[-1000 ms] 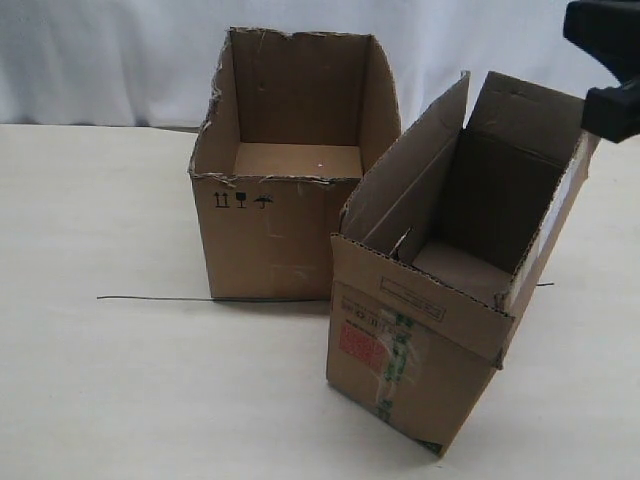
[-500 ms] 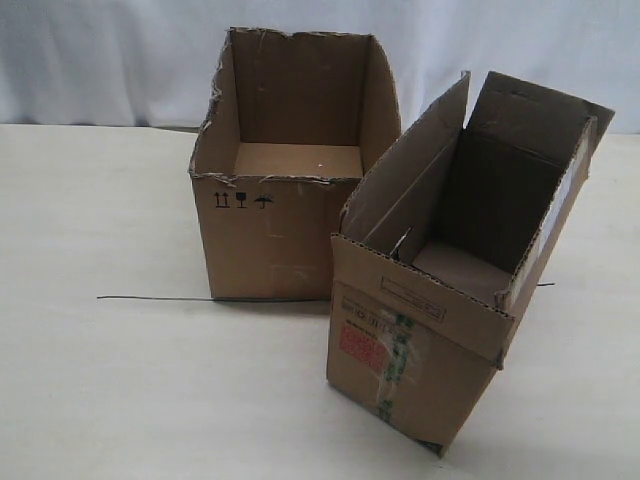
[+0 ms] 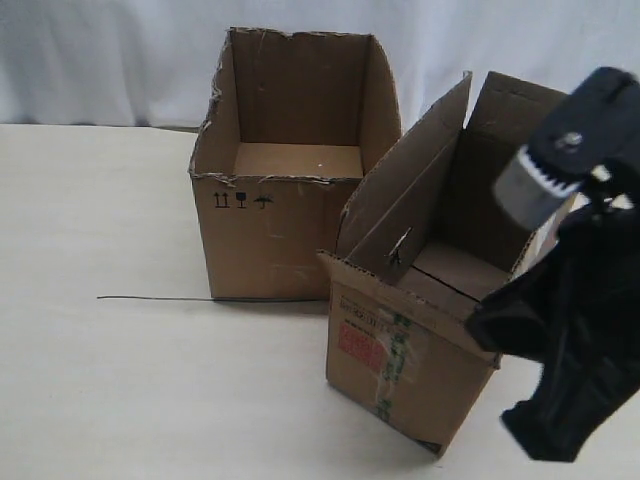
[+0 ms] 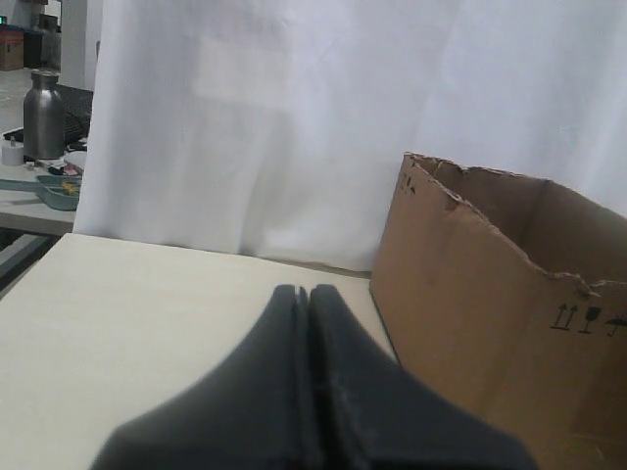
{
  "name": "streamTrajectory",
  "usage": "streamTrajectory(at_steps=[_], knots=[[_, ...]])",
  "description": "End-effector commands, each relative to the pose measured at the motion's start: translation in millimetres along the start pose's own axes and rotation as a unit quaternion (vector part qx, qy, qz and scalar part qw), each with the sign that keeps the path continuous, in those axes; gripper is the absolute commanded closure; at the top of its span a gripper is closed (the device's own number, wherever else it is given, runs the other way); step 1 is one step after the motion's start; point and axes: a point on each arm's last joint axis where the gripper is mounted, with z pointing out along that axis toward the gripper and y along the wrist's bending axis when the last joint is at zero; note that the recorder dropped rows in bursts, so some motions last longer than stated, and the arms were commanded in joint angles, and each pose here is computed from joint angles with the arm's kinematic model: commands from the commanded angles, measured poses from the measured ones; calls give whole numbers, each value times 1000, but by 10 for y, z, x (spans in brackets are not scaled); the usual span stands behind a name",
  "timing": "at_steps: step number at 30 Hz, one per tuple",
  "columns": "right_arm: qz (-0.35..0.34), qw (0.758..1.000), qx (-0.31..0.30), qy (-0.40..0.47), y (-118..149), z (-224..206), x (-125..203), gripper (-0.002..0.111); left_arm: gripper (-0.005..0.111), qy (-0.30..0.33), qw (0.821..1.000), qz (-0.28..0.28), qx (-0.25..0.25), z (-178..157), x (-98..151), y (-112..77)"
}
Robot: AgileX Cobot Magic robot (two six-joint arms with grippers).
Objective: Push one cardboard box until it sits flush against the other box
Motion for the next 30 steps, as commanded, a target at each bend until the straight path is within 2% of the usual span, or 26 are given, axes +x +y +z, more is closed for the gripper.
streamTrajectory(at_steps=[1,7,14,18,23,30], knots=[[-46,998,-31,9,207,140,-221,103,107,-11,1000,-3,9,-6,-35,-15],[-76,996,-29,45,285,183,-459,103,107,-11,1000,-3,9,-6,-35,-15],[-79,986,-27,141,291,448,-413,103,107,-12,1000,7,8,-6,-35,-13],[-78,980,26,179,202,560,-398,103,107,-12,1000,7,8,-6,-35,-13],[-84,974,106,182,59,569,-415,103,107,-12,1000,7,8,-6,-35,-13],[-97,968,151,176,-22,552,-439,103,107,-12,1000,7,8,-6,-35,-13]])
